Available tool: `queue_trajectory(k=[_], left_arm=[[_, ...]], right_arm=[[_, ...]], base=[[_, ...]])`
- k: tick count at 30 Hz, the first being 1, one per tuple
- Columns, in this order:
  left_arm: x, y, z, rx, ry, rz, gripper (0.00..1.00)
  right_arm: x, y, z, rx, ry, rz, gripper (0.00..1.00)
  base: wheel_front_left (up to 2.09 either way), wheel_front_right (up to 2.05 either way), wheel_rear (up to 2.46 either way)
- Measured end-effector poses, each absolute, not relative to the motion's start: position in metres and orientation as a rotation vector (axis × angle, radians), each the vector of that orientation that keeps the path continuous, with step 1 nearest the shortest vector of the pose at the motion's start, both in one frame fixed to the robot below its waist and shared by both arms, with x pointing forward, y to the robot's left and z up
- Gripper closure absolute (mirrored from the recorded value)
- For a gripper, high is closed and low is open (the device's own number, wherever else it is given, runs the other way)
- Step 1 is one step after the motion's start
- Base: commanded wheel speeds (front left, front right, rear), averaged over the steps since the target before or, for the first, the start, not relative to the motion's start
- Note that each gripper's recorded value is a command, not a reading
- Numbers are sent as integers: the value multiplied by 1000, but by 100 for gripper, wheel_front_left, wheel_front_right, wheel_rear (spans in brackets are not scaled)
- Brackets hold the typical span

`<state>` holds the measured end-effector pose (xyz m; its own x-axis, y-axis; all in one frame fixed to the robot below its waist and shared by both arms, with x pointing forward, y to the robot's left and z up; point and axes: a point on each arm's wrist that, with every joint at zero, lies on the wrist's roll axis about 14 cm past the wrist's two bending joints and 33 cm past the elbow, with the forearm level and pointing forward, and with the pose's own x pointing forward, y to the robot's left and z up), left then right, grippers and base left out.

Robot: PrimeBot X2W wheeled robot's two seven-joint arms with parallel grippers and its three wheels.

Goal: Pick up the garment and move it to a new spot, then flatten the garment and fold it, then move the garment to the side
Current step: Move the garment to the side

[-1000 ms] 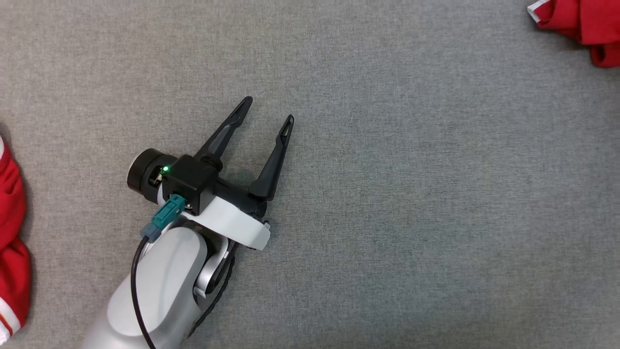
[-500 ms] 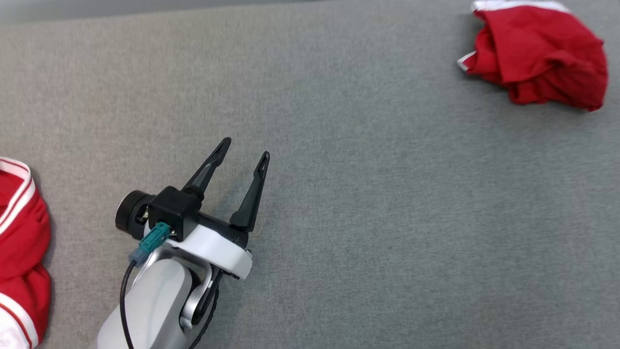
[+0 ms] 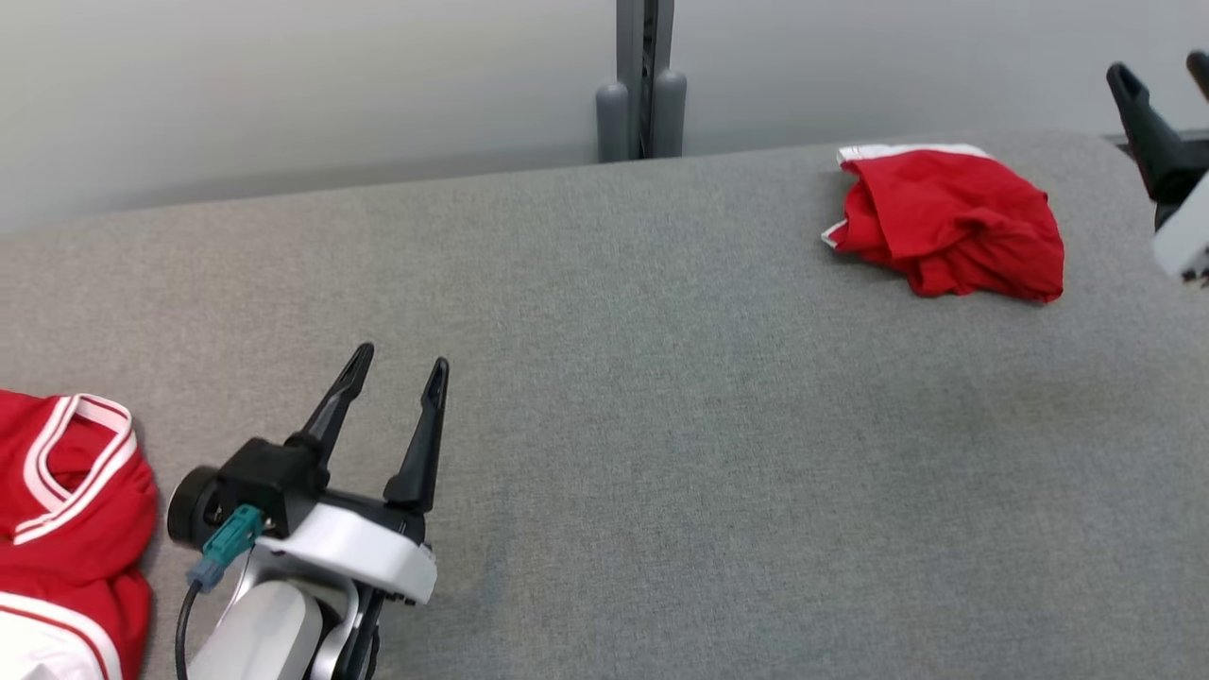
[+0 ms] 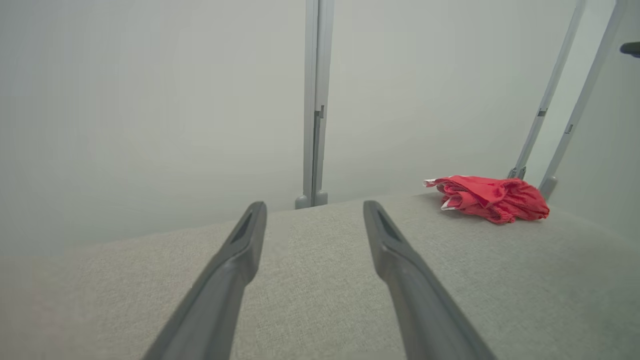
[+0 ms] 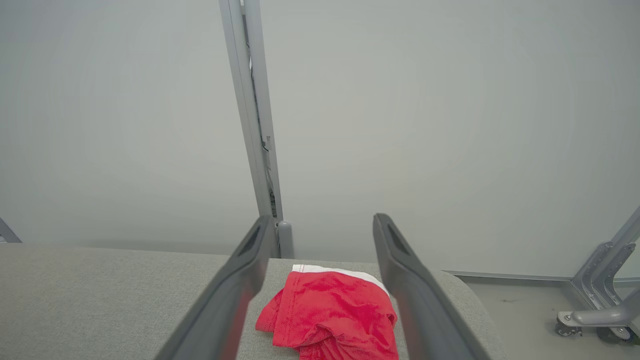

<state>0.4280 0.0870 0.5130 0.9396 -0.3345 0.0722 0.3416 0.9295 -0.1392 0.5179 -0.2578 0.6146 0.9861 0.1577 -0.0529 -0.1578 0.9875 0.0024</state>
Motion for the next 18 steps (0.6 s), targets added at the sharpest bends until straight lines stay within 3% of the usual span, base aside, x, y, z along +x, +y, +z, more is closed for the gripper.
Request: queue_trajectory(k=[9, 18], left_arm=[[402, 118, 528, -155, -88, -249, 0], [385, 146, 530, -150, -102, -157, 0]], right_arm=[[471, -258, 605, 100, -93, 152, 0], [428, -237, 568, 190, -128, 148, 0]], base=[[0, 0, 0], [0, 0, 0]])
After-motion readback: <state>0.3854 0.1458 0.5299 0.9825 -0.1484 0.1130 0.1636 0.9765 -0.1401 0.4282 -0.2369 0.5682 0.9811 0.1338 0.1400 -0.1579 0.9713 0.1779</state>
